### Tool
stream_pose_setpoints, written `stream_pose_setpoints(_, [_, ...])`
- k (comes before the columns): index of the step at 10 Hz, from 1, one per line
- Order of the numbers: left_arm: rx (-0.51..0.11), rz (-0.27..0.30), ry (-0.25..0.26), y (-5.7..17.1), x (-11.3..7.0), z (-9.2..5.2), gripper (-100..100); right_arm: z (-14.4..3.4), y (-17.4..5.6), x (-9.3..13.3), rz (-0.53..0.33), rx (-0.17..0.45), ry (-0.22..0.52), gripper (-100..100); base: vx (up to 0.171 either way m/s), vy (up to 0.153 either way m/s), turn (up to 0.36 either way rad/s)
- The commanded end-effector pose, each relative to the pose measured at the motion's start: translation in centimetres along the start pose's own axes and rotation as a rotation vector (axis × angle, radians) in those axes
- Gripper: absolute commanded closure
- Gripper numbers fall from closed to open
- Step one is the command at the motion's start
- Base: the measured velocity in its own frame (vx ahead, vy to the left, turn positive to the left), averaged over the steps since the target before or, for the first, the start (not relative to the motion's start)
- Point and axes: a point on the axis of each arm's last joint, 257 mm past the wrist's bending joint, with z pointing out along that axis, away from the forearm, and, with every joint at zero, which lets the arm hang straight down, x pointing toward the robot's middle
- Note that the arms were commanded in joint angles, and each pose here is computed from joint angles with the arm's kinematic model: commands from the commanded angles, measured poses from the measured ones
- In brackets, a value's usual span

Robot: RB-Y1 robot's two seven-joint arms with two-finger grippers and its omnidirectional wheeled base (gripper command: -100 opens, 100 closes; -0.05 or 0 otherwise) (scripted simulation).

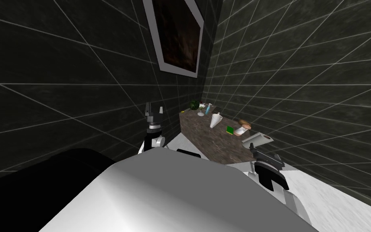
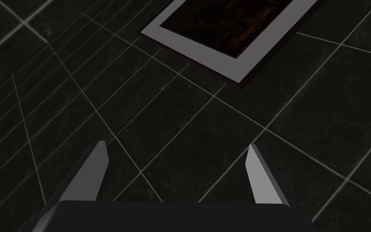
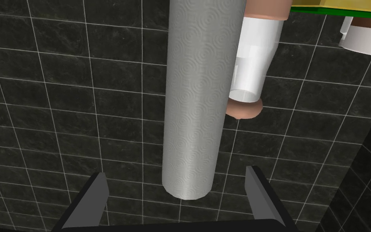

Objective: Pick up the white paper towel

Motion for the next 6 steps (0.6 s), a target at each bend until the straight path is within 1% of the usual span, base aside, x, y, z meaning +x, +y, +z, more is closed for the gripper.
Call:
stream_pose_setpoints(1, [0.000, 0.000, 0.000, 0.0, 0.0, 0.0, 0, -0.2, -0.5, 0.9, -0.010, 0.013, 0.020, -100, 0.227, -0.032, -0.023])
stream_pose_setpoints(2, [0.000, 0.000, 0.000, 0.0, 0.0, 0.0, 0, -0.1, -0.3, 0.6, -0.009, 0.008, 0.013, -100, 0.095, -0.015, 0.005])
stream_pose_setpoints(3, [0.000, 0.000, 0.000, 0.0, 0.0, 0.0, 0, -0.1, -0.3, 0.6, -0.009, 0.009, 0.014, 0, 0.019, -0.002, 0.002])
stream_pose_setpoints(4, [0.000, 0.000, 0.000, 0.0, 0.0, 0.0, 0, -0.7, 1.2, 0.3, -0.018, -0.019, 0.009, -100, 0.054, -0.045, -0.179])
stream_pose_setpoints(5, [0.000, 0.000, 0.000, 0.0, 0.0, 0.0, 0, -1.5, 1.9, 0.4, -0.026, -0.034, 0.011, -100, 0.100, -0.106, -0.204])
stream_pose_setpoints(6, [0.000, 0.000, 0.000, 0.0, 0.0, 0.0, 0, -1.4, 2.6, 0.1, -0.024, -0.046, 0.004, -100, 0.074, -0.076, -0.099])
